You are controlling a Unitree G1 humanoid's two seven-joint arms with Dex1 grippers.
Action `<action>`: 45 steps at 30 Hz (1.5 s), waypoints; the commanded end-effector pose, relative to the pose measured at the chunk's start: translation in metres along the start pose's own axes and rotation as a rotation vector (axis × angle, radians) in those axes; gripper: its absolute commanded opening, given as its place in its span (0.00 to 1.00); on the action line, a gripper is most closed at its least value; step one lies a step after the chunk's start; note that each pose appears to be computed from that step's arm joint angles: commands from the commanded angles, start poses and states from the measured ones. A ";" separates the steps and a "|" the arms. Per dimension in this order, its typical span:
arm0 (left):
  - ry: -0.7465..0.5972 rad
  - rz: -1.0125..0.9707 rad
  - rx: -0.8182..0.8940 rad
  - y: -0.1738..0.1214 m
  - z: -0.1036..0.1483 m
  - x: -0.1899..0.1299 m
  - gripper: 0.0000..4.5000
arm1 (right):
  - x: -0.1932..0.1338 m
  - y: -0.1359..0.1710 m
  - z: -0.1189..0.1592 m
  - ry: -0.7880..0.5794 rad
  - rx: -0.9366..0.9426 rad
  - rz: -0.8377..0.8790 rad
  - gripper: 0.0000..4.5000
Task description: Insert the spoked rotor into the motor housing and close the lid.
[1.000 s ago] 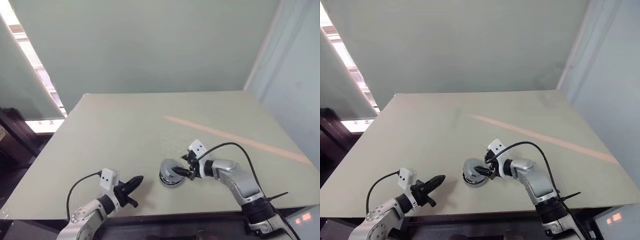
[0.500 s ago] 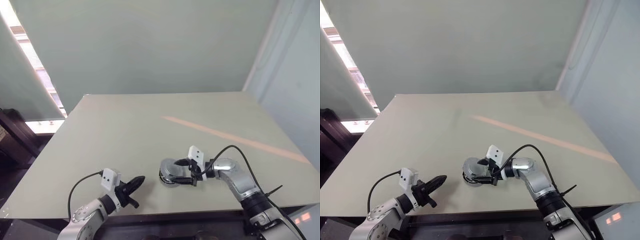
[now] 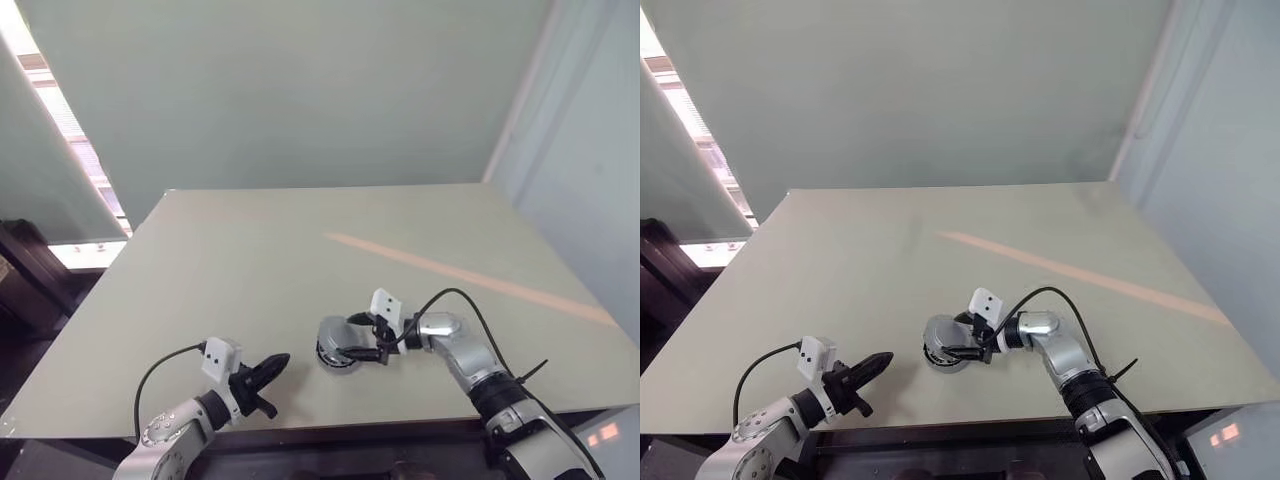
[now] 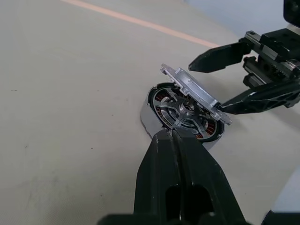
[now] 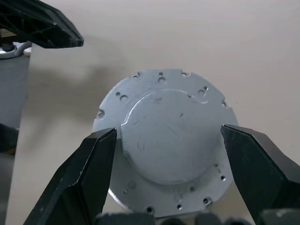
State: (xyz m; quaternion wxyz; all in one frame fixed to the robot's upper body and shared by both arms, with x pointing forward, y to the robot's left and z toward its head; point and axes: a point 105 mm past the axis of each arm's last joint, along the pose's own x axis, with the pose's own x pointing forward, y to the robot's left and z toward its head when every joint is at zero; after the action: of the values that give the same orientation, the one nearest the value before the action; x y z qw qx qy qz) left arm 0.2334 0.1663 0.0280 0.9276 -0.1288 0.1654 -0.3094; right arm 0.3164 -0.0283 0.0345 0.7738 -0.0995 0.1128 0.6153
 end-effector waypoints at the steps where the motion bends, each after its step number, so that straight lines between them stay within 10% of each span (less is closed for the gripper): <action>1: -0.036 -0.039 0.052 -0.008 0.017 0.003 0.00 | 0.001 -0.007 0.009 -0.012 -0.048 -0.006 0.87; 12: -0.026 -0.047 0.058 -0.011 0.017 0.001 0.00 | 0.006 -0.012 0.001 0.027 -0.031 0.011 0.87; 16: -0.023 -0.047 0.059 -0.012 0.017 0.000 0.00 | 0.007 -0.012 0.001 0.029 -0.016 0.009 0.71; 45: -0.026 -0.064 0.052 -0.013 0.014 0.008 0.00 | 0.010 -0.016 0.003 0.316 -0.047 0.039 0.71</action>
State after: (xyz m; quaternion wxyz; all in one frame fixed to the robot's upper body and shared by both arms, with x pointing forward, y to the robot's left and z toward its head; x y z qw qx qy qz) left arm 0.2339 0.1542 0.0351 0.9203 -0.1211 0.1603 -0.3356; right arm 0.3242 -0.0213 0.0217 0.7175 -0.2037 0.2341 0.6236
